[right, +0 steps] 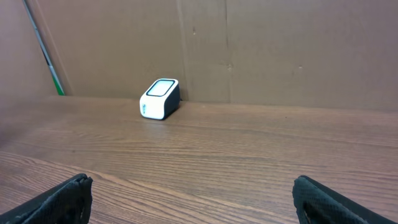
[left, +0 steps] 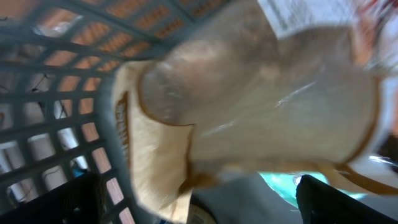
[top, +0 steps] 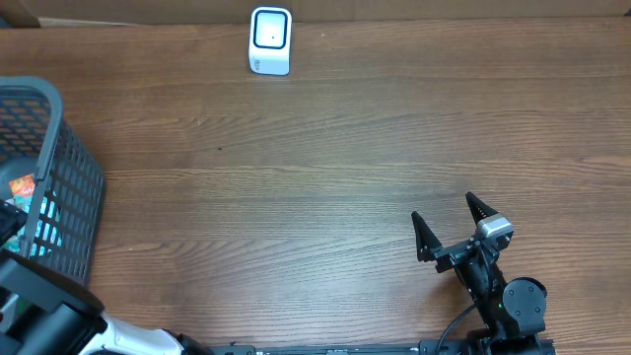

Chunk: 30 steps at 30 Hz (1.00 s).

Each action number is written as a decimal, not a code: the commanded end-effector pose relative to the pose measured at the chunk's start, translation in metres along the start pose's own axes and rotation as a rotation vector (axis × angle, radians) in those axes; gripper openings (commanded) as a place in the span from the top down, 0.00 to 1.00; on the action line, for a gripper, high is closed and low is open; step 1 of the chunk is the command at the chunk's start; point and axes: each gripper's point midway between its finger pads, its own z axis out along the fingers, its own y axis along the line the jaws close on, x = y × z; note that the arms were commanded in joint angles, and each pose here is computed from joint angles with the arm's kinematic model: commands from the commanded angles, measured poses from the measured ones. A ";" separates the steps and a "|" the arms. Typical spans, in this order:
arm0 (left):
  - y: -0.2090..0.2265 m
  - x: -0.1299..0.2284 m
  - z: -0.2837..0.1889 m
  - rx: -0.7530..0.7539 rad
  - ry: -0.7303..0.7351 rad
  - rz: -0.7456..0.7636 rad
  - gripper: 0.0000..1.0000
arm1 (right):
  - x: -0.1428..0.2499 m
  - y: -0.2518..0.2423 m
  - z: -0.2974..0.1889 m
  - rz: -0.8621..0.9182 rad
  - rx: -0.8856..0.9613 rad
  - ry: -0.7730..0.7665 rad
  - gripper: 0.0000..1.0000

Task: Scan the item barcode
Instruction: 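Grasp the clear plastic snack bag inside the basket with the left gripper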

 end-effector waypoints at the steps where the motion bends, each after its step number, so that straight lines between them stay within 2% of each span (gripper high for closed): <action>1: -0.005 0.009 0.027 -0.025 0.067 0.135 0.00 | 0.001 0.002 0.000 -0.001 -0.010 -0.005 0.00; 8: -0.007 -0.006 0.036 -0.042 0.018 0.138 0.01 | 0.001 0.002 0.000 -0.001 -0.010 -0.005 0.00; 11: -0.007 -0.010 0.037 -0.041 0.005 0.130 0.07 | 0.001 0.002 0.000 -0.001 -0.010 -0.005 0.00; 14: -0.008 -0.011 0.039 -0.040 0.001 0.128 0.20 | 0.001 0.002 0.000 -0.001 -0.010 -0.005 0.00; 20: -0.011 -0.009 0.044 -0.038 0.016 0.135 0.57 | 0.001 0.002 0.000 -0.001 -0.010 -0.005 0.00; 23: -0.011 -0.008 0.044 -0.038 0.021 0.144 0.95 | 0.001 0.002 0.000 -0.001 -0.010 -0.005 0.00; 30: -0.030 -0.015 0.028 0.042 0.001 0.202 0.96 | 0.001 0.002 0.000 -0.001 -0.010 -0.005 0.00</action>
